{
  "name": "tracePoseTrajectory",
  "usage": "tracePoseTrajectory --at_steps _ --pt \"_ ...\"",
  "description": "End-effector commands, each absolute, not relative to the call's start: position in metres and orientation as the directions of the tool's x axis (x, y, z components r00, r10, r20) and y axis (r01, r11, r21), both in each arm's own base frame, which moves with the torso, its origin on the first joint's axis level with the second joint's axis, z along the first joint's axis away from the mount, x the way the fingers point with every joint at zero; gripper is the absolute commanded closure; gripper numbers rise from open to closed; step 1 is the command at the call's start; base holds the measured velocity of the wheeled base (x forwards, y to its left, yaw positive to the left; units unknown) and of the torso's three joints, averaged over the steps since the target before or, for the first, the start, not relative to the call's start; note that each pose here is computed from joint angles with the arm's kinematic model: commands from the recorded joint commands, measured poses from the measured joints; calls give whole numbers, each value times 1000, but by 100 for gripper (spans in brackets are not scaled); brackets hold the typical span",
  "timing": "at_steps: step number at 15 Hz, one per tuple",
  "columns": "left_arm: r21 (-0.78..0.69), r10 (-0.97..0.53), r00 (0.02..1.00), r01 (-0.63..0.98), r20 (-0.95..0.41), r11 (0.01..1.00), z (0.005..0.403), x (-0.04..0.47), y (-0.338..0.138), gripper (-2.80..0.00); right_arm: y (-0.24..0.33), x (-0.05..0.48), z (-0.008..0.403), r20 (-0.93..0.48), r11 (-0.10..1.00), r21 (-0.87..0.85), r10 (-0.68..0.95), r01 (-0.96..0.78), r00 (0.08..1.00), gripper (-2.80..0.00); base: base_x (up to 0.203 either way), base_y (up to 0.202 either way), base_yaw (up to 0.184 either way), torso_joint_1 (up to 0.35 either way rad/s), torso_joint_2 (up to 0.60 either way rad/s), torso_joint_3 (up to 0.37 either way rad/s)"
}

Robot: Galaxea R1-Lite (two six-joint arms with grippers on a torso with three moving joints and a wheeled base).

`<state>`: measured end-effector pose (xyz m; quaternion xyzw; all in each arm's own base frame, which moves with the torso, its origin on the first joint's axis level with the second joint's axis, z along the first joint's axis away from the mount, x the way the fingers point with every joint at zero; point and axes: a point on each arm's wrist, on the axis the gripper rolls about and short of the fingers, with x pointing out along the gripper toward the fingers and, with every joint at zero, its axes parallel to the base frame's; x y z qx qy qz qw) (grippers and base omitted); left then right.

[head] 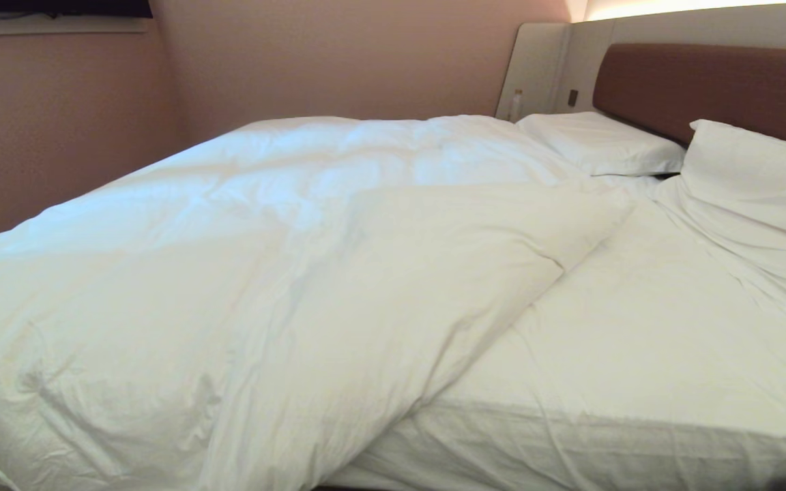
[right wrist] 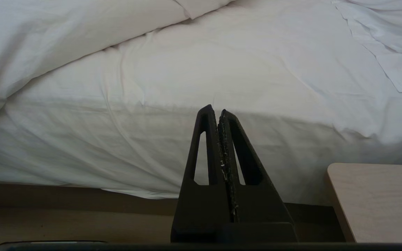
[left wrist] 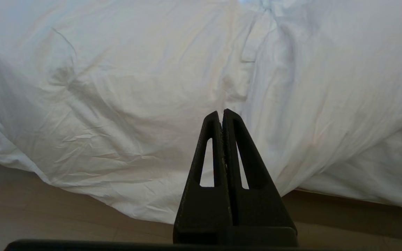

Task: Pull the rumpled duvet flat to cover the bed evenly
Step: Hold the folded corner of the quilt

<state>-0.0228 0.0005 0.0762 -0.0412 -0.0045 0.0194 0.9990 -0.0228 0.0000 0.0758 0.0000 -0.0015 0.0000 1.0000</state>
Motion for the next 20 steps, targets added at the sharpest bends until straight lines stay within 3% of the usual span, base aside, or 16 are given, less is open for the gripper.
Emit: tracePoseTrajectory --at_steps 1,13,17,20 --pt "-80 38 999 -38 8 996 76 -23 0 0 0 -23 76 3 1000 0 0 0 1000 0 0 0 0 0 0 0" --pt "-86 44 999 -42 20 995 78 -23 1 0 0 -23 76 3 1000 0 0 0 1000 0 0 0 0 0 0 0" --pt "-169 -20 986 48 166 984 148 -42 -1 0 0 -23 76 3 1000 0 0 0 1000 0 0 0 0 0 0 0" --pt "-360 -110 993 120 48 925 201 -10 -3 0 0 -23 76 3 1000 0 0 0 1000 0 0 0 0 0 0 0"
